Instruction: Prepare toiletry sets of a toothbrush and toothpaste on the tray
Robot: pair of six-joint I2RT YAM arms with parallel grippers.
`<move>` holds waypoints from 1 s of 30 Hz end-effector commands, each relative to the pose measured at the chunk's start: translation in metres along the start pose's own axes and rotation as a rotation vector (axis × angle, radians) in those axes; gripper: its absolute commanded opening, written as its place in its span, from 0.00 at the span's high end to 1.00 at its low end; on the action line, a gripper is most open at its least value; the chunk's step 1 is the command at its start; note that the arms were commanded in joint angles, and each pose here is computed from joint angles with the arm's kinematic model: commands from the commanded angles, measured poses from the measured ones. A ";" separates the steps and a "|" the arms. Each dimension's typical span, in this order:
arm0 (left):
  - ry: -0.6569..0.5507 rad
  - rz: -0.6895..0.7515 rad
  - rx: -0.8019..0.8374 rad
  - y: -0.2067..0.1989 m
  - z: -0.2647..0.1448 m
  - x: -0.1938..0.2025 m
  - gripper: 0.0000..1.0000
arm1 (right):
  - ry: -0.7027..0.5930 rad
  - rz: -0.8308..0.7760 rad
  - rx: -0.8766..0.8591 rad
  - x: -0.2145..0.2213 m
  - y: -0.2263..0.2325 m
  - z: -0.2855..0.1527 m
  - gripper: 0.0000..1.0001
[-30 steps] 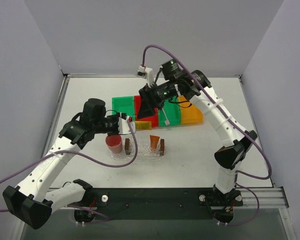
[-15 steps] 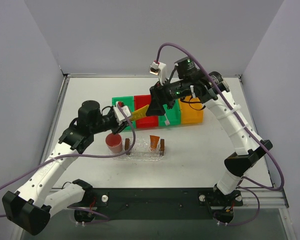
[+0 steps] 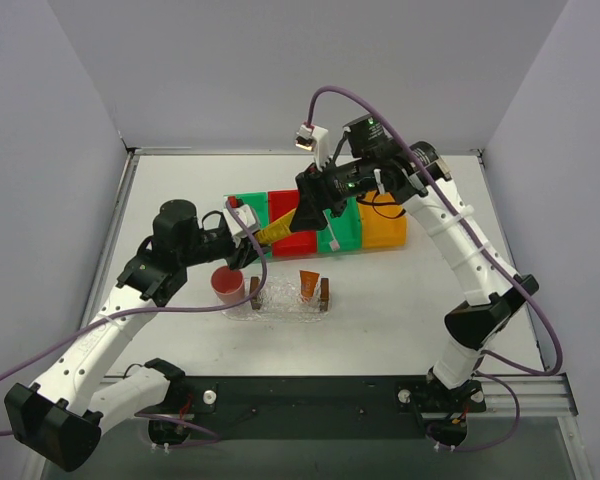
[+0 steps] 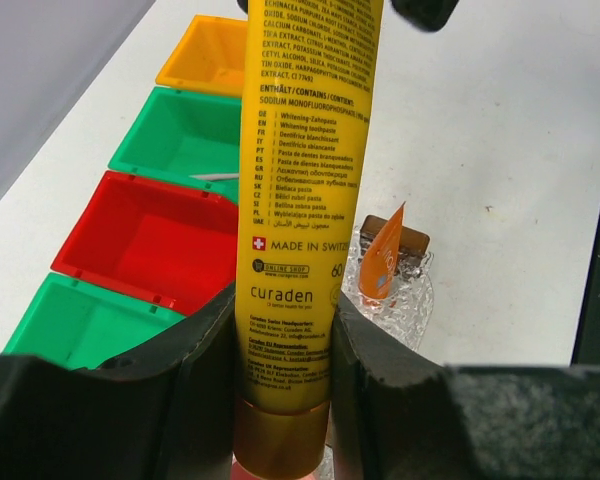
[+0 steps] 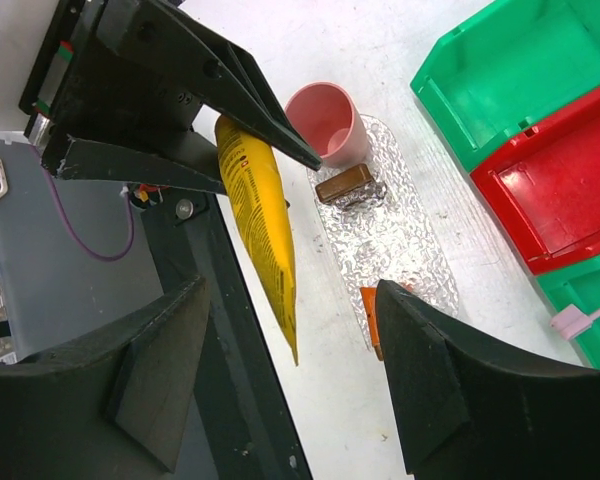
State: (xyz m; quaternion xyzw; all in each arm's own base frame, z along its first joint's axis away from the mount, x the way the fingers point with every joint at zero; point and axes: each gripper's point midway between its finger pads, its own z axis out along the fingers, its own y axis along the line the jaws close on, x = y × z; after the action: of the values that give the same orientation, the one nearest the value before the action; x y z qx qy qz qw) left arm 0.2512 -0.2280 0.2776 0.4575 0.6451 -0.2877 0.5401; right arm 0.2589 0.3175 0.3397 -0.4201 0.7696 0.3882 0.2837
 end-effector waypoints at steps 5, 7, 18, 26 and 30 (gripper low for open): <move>-0.104 0.026 0.016 -0.002 -0.003 -0.029 1.00 | -0.010 0.010 -0.070 -0.007 0.005 0.010 0.45; -0.108 0.024 0.016 -0.002 -0.002 -0.030 1.00 | -0.007 0.014 -0.079 -0.006 0.005 0.013 0.49; -0.094 0.019 -0.005 0.002 -0.002 -0.026 0.96 | 0.003 -0.013 -0.092 -0.004 0.012 0.017 0.96; -0.034 0.046 -0.138 0.022 -0.013 -0.020 0.33 | 0.002 -0.030 0.056 -0.002 -0.005 0.007 1.00; 0.009 0.081 -0.204 0.033 -0.026 -0.021 0.27 | 0.031 -0.049 0.152 0.008 -0.019 0.005 1.00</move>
State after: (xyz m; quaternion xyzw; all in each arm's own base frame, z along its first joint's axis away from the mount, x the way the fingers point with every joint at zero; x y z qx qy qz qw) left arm 0.2620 -0.2161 0.2776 0.4350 0.6618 -0.2510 0.5566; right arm 0.2682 0.3265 0.3117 -0.4166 0.7918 0.3607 0.2634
